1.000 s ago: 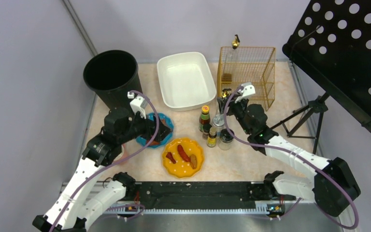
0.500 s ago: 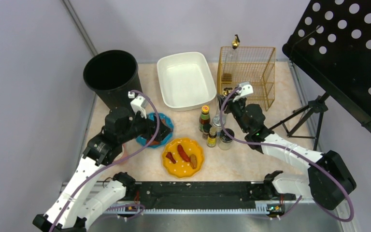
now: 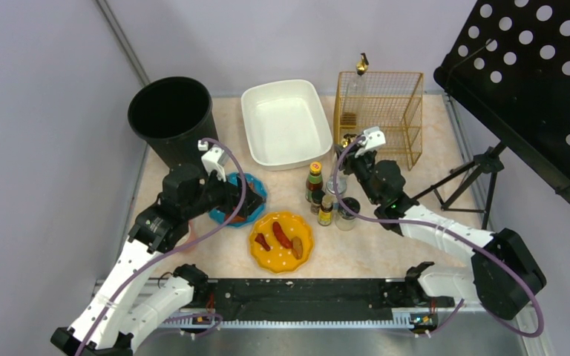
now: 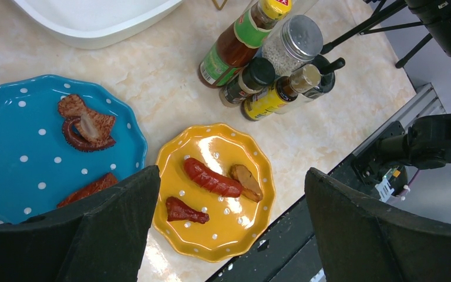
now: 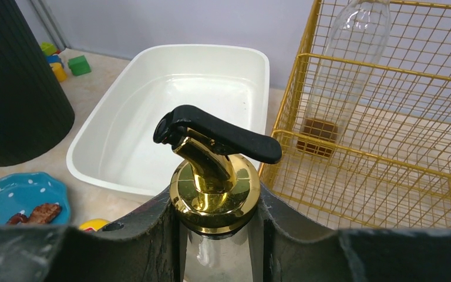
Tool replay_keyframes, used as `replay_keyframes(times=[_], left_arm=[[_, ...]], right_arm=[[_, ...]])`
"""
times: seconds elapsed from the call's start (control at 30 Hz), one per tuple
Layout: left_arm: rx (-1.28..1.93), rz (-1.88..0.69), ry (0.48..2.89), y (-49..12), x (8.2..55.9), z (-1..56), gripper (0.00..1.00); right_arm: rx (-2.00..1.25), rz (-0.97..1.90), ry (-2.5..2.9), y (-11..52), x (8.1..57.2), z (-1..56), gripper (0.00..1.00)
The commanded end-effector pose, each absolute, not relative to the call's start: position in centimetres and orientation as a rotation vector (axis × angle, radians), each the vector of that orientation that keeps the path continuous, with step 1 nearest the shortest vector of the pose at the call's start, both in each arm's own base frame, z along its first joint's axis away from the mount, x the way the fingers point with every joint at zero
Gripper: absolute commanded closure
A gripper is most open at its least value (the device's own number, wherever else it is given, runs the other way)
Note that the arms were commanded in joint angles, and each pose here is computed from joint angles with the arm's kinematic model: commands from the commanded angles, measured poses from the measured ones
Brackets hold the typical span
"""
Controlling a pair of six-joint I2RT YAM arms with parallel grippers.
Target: Clear the kitchen counter
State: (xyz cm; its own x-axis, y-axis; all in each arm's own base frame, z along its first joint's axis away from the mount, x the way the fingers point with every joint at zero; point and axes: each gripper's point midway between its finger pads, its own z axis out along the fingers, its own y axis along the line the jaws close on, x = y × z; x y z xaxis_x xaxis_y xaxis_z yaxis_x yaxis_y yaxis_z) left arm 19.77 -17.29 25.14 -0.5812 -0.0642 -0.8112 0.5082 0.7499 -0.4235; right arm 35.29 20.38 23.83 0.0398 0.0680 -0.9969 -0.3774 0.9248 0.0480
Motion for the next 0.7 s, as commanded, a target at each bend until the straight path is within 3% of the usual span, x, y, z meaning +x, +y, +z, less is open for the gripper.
replay_keyframes(times=[0.0,0.67], left_arm=[[0.348,-0.805,2.013,-17.4,20.4,25.7,0.03],[0.344,-0.797,2.020,-17.4,20.6,25.6,0.03]], right_arm=[[-0.219,0.322,1.433,19.7,34.7,26.6,1.00],[-0.139,0.136,1.359,14.4,32.7,38.1,1.00]])
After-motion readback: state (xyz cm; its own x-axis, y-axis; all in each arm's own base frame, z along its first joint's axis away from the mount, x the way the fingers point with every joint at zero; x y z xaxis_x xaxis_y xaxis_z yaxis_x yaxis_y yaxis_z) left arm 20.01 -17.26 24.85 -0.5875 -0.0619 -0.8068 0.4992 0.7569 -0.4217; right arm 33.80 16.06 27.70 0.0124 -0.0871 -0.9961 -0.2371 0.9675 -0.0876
